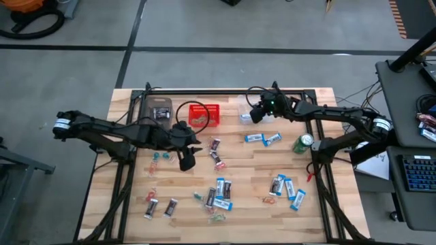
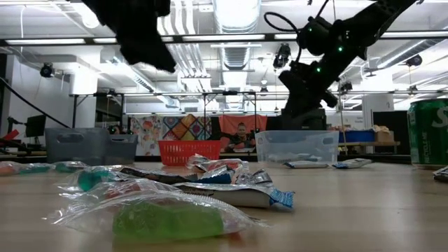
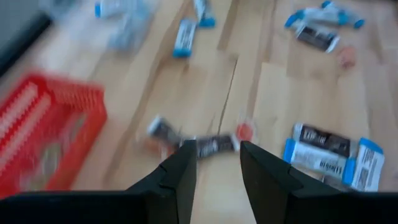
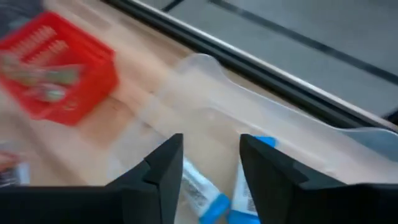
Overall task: Sort candy
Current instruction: Put the red gummy into the red bin
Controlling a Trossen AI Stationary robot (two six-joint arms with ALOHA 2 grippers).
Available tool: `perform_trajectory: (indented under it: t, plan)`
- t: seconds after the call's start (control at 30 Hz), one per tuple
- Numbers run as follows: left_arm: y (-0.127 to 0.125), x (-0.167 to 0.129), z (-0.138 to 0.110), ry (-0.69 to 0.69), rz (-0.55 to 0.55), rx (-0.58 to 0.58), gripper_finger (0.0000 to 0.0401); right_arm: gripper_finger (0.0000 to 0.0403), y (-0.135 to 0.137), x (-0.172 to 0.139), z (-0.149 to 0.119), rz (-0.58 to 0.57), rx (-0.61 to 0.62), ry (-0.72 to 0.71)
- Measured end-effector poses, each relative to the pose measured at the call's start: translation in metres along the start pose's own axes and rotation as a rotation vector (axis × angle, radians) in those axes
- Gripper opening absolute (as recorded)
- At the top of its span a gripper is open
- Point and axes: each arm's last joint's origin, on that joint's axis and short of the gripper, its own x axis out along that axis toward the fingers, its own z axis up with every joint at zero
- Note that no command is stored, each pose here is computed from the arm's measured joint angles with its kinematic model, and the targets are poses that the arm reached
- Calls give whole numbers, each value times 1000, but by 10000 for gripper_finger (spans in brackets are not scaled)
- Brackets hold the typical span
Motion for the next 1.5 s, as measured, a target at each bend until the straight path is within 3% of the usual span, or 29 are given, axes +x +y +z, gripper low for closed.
perform_trajectory:
  t: [0.23,0.5,0.77,0.9,1.07,1.23,1.5]
  plan:
    - [3,-1,-25,234,97,-189,107,170,22,-8,7,315,-24,45]
    - [-5,-3,-55,527,187,-375,107,157,56,-21,9,441,-116,33]
    - [-24,5,-84,842,284,-518,107,144,75,-30,9,488,-182,12]
    - [-38,5,-98,949,325,-506,107,140,78,-32,8,498,-197,11]
    - [-51,4,-109,998,340,-499,107,140,79,-33,4,498,-205,35]
    - [-69,-1,-117,1041,251,-482,107,139,81,-37,0,477,-218,135]
    - [-85,-12,-128,1068,298,-596,115,140,89,-45,-9,481,-262,223]
